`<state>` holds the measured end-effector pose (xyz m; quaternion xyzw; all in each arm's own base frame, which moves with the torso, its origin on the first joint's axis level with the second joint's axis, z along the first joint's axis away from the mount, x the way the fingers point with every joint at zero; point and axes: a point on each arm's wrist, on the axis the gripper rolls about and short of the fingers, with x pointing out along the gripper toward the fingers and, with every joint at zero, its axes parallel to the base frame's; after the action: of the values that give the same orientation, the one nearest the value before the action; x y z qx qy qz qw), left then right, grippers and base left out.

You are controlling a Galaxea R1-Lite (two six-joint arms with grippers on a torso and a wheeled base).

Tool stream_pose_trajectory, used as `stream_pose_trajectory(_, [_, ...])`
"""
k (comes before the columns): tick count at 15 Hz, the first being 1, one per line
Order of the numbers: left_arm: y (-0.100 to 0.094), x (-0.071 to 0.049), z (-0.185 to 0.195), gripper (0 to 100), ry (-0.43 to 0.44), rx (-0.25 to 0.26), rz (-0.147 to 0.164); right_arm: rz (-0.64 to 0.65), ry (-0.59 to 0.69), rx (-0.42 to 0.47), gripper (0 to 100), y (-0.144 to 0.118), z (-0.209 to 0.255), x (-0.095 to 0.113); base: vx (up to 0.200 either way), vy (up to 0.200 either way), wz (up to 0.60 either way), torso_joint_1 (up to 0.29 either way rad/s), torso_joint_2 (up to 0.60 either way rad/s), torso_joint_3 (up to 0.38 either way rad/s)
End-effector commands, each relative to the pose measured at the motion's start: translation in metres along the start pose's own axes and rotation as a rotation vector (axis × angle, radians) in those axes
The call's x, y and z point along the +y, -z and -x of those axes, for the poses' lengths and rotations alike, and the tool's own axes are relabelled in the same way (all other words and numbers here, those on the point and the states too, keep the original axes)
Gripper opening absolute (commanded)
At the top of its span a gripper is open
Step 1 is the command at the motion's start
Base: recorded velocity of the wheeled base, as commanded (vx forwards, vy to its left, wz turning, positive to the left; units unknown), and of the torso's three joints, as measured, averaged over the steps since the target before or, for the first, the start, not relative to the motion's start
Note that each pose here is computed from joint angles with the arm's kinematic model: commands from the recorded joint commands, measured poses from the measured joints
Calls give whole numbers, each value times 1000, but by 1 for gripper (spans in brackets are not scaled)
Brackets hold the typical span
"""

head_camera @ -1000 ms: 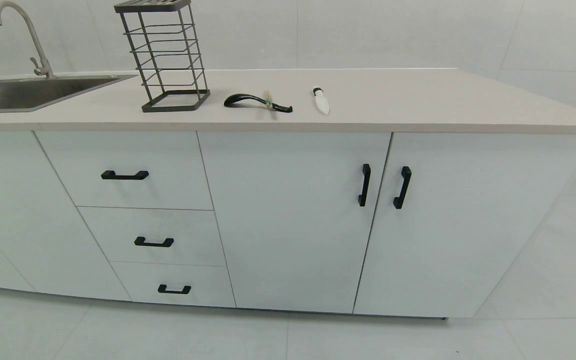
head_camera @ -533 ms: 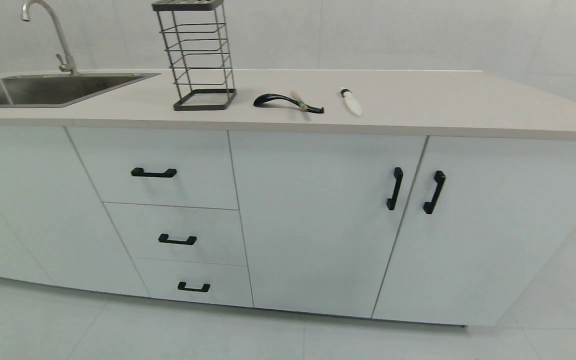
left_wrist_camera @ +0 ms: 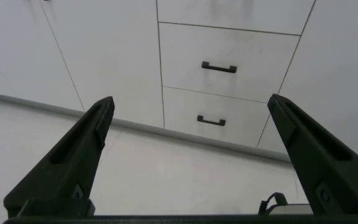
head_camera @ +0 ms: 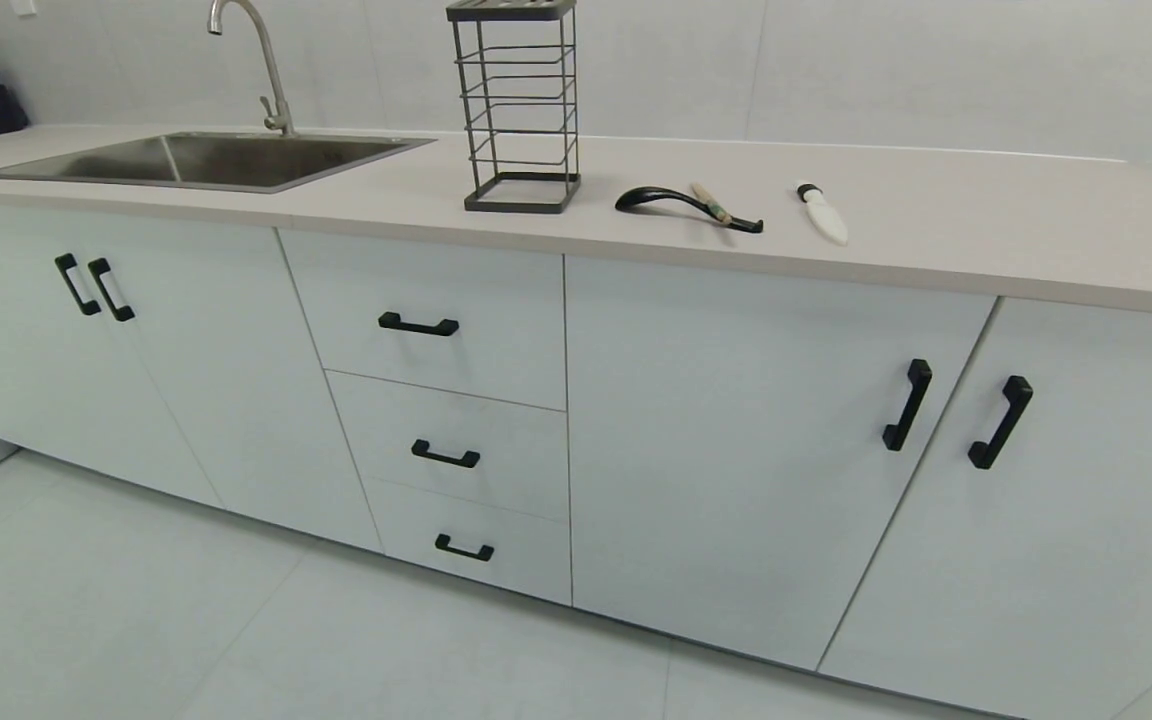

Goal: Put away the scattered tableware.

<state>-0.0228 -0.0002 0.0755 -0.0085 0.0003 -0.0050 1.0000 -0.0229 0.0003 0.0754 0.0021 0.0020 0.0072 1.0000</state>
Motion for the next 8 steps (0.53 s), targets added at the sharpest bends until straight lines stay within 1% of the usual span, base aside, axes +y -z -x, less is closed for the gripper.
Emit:
stream_pose_trajectory(1, [0,0,0,100,-4,-1,12,0,-1,1,0,0,0,0,200,0,0,-2,2,2])
stream_pose_trajectory(3, [0,0,0,100,-5,-2,12,0,-1,1,0,0,0,0,200,0,0,2,0,7])
stream_pose_trajectory(4, [0,0,0,100,-4,-2,6,0,-1,1,0,0,0,0,200,0,0,7,7,-2])
stream_pose_trajectory(8, [0,0,0,100,1,-2,-2,0,-1,1,0,0,0,0,0,0,0,0,0,0])
